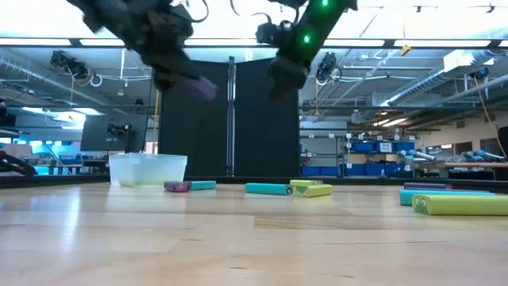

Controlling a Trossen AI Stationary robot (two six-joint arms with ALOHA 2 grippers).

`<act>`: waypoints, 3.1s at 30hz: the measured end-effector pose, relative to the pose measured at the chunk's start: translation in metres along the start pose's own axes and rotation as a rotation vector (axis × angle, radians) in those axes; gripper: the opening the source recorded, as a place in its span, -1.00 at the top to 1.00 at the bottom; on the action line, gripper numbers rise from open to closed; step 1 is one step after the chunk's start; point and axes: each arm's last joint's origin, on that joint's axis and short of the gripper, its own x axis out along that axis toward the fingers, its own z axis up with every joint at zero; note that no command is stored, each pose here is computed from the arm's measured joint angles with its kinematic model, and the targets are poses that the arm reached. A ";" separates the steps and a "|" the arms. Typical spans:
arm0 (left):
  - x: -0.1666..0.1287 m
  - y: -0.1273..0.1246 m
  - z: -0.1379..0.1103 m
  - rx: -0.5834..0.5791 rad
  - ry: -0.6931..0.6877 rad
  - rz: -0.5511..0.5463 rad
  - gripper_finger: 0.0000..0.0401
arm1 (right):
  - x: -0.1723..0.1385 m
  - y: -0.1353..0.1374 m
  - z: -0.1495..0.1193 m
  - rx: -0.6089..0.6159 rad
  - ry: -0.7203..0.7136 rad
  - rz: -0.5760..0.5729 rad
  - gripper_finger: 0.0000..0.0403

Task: Sort blocks
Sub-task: Put the purple block into the blue bin, then put the blue block into the yellow bin

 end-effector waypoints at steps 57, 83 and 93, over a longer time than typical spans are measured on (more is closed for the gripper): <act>0.004 -0.102 -0.164 -0.322 0.974 -0.600 0.32 | 0.020 0.010 -0.024 0.056 0.025 0.003 0.19; 0.006 -0.085 -0.123 -0.194 0.620 -0.597 0.98 | 0.026 0.013 -0.035 0.085 0.068 0.199 0.81; 0.010 -0.055 -0.090 0.015 0.233 -0.508 0.99 | 0.035 0.031 -0.062 0.170 0.154 0.433 0.77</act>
